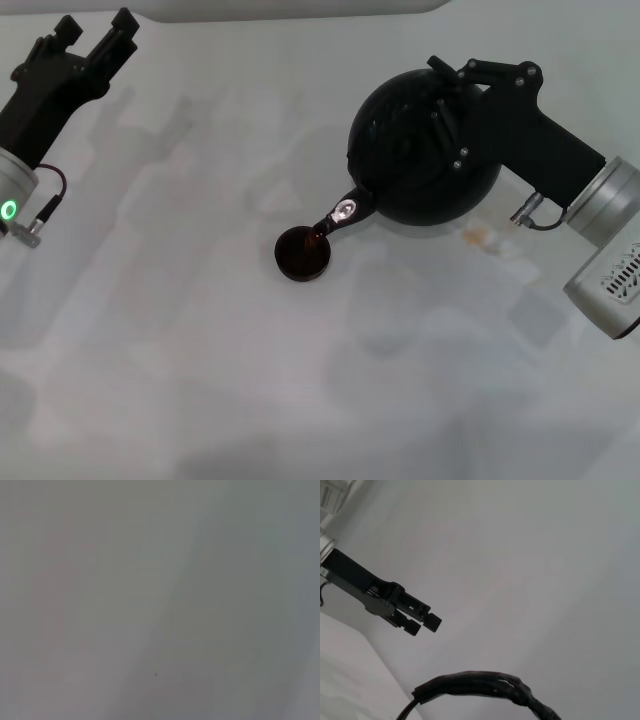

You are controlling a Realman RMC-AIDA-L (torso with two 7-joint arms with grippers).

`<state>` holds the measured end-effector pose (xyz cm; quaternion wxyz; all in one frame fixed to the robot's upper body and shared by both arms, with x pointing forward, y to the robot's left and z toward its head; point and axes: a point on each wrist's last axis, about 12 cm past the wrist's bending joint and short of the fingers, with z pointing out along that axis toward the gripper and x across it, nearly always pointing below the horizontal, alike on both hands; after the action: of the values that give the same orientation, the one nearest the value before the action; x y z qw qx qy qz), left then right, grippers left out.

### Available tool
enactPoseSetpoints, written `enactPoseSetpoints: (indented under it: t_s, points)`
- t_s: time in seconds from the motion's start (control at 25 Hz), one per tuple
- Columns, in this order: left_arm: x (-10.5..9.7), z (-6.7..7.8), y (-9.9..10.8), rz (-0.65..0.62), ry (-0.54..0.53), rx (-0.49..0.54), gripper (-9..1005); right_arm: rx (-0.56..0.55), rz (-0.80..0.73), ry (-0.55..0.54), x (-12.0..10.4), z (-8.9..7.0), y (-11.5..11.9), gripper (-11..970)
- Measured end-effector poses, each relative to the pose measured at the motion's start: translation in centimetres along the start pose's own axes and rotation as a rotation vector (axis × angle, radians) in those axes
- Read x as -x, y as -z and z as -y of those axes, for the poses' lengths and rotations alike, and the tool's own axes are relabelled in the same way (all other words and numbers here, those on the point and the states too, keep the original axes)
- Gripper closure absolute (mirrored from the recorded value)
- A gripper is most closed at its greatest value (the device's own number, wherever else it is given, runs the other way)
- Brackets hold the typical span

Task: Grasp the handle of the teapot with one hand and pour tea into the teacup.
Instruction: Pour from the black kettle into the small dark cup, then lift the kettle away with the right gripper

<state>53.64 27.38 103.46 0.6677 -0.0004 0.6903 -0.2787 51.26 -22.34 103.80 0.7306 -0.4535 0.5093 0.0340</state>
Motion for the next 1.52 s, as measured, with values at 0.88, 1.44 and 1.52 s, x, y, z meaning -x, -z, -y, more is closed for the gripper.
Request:
enactPoseSetpoints:
  t_s: [0.88,1.44,1.52]
  points:
    - [0.05,-0.09,-0.12,-0.004,-0.002,0.004,110,-0.005,-0.009,0.049,-0.10,0.05,0.03,842]
    - [0.05,-0.08,-0.14,-0.002,0.000,0.007,109,-0.012,-0.014,0.035,-0.18,0.17,0.04,843]
    - [0.05,-0.08,-0.14,-0.002,0.000,0.007,109,-0.013,-0.016,0.003,-0.20,0.17,0.07,843]
